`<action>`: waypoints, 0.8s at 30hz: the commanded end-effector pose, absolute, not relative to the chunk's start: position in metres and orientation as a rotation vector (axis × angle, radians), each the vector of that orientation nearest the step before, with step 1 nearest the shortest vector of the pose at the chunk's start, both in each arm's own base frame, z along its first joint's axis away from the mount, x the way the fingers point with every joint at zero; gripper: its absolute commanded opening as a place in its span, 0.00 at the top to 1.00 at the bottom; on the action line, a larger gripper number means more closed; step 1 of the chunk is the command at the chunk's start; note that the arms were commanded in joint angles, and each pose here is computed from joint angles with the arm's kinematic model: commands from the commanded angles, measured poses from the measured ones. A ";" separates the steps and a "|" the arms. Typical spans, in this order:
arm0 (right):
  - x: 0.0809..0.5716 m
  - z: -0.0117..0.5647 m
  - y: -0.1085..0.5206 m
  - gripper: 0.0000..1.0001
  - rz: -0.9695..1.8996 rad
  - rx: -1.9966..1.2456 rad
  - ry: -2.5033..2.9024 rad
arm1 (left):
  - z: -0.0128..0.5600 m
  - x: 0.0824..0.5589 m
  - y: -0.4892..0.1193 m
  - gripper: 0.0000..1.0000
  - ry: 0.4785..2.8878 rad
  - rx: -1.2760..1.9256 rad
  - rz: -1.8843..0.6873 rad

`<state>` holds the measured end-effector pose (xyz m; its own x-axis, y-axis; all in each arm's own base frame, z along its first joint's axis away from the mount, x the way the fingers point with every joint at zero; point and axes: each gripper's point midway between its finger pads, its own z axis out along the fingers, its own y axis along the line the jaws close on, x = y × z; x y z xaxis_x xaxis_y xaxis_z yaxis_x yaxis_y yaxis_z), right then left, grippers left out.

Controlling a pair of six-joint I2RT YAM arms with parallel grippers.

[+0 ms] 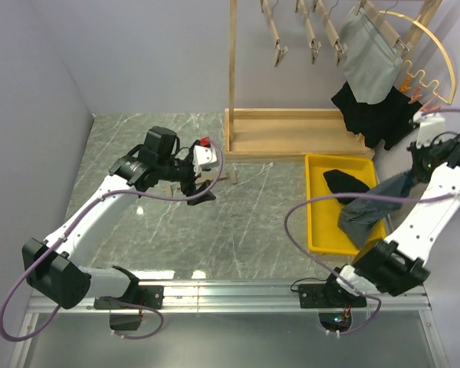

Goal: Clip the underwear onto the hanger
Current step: Pick up the underwear from the bin, then place the underwear at the center of the board.

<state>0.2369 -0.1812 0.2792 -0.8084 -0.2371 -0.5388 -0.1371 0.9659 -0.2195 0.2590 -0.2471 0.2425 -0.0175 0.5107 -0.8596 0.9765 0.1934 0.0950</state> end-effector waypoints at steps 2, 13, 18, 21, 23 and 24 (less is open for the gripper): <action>0.240 0.360 -0.124 1.00 -0.169 -0.477 2.219 | 0.290 0.274 -0.256 0.01 1.587 1.272 -0.776; 0.238 0.440 -0.027 1.00 0.073 -0.565 1.755 | 0.331 0.300 -0.245 0.01 1.587 0.999 -0.868; 0.240 0.443 0.032 1.00 0.284 -0.669 1.569 | 0.335 0.299 -0.246 0.02 1.592 0.981 -0.903; 0.234 0.467 0.072 1.00 0.433 -0.722 1.402 | 0.336 0.301 -0.245 0.02 1.600 0.959 -0.920; 0.230 0.473 0.090 1.00 0.526 -0.741 1.349 | 0.337 0.303 -0.243 0.03 1.594 0.946 -0.921; 0.219 0.485 0.108 1.00 0.602 -0.765 1.296 | 0.334 0.304 -0.242 0.03 1.606 0.934 -0.931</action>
